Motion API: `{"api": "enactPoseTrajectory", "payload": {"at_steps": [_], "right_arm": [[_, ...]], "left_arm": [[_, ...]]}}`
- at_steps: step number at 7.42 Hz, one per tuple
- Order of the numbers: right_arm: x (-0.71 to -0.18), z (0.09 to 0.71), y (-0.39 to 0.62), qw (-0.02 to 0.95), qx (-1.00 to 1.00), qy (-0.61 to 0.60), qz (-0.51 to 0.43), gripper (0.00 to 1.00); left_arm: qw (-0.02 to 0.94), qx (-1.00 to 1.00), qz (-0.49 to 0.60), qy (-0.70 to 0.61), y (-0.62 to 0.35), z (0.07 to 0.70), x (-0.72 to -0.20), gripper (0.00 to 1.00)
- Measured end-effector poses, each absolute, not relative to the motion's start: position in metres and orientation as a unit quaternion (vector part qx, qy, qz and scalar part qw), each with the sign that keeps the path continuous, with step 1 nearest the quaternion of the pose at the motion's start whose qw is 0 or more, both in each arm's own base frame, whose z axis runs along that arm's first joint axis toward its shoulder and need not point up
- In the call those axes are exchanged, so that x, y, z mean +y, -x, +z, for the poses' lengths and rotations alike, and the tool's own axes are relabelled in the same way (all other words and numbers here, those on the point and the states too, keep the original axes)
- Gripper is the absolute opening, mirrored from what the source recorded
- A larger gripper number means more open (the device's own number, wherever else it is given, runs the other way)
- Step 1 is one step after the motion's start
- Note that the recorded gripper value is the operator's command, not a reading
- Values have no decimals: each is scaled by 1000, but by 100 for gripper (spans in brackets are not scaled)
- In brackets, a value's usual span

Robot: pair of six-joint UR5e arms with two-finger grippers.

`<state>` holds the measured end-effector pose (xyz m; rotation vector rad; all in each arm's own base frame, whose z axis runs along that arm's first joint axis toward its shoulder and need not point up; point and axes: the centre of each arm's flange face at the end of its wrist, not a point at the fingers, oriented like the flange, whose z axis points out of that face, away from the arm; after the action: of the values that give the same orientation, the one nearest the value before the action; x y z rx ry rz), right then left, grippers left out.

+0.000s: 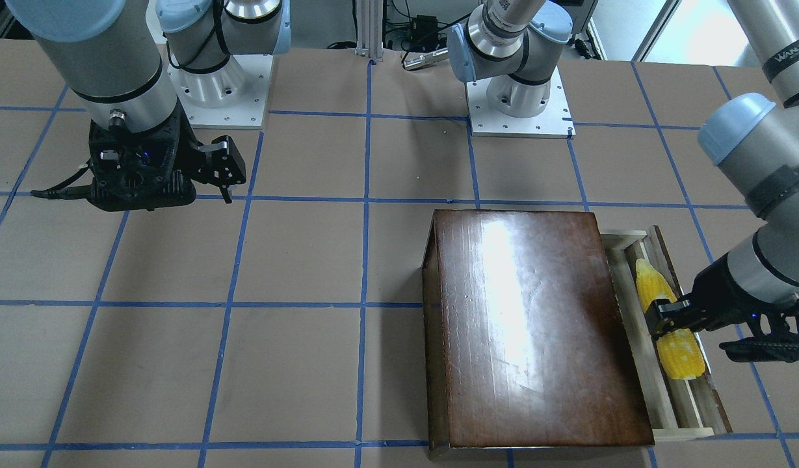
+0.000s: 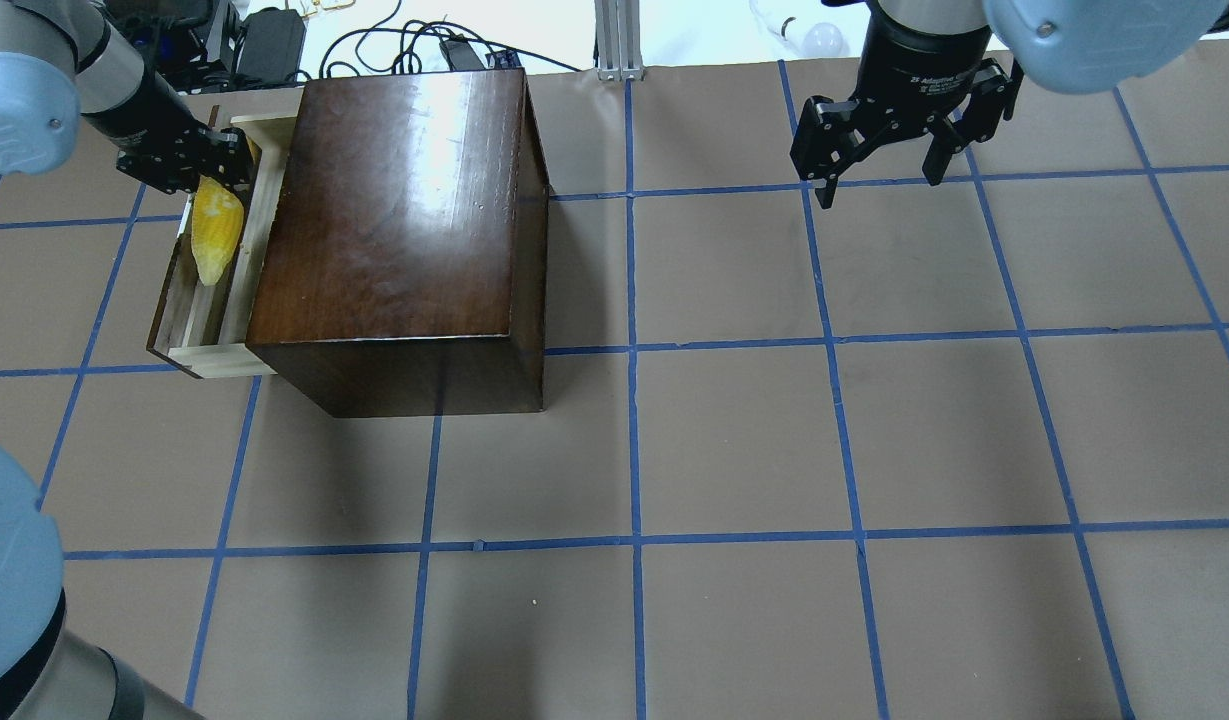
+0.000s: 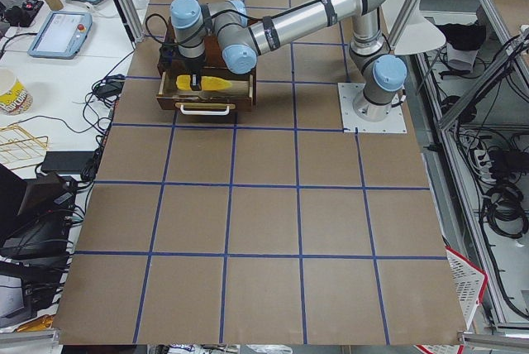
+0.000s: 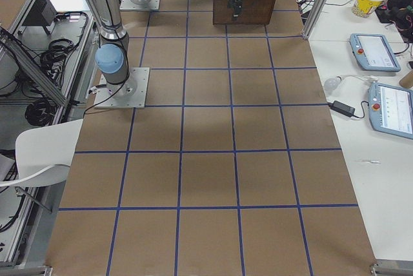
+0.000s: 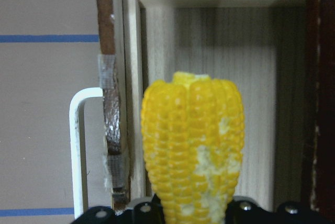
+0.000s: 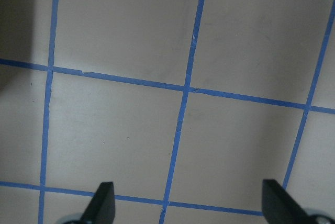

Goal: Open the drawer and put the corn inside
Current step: 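Lower the corn into the drawer and open the left gripper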

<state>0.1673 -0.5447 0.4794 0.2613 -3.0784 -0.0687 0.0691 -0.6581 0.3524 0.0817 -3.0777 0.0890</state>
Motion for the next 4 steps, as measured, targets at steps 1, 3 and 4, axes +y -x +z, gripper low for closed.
{"api": "enactPoseTrajectory", "payload": {"at_steps": [1, 3, 4], "right_arm": [[-545, 479, -167, 26, -996, -84, -22, 100], [-545, 479, -167, 26, -996, -84, -23, 100], [-545, 479, -167, 26, -996, -84, -23, 100]], "left_arm": [[31, -999, 26, -27, -65, 349, -658, 70], [30, -999, 29, -23, -60, 354, -657, 84], [29, -999, 32, -21, -59, 359, -656, 84]]}}
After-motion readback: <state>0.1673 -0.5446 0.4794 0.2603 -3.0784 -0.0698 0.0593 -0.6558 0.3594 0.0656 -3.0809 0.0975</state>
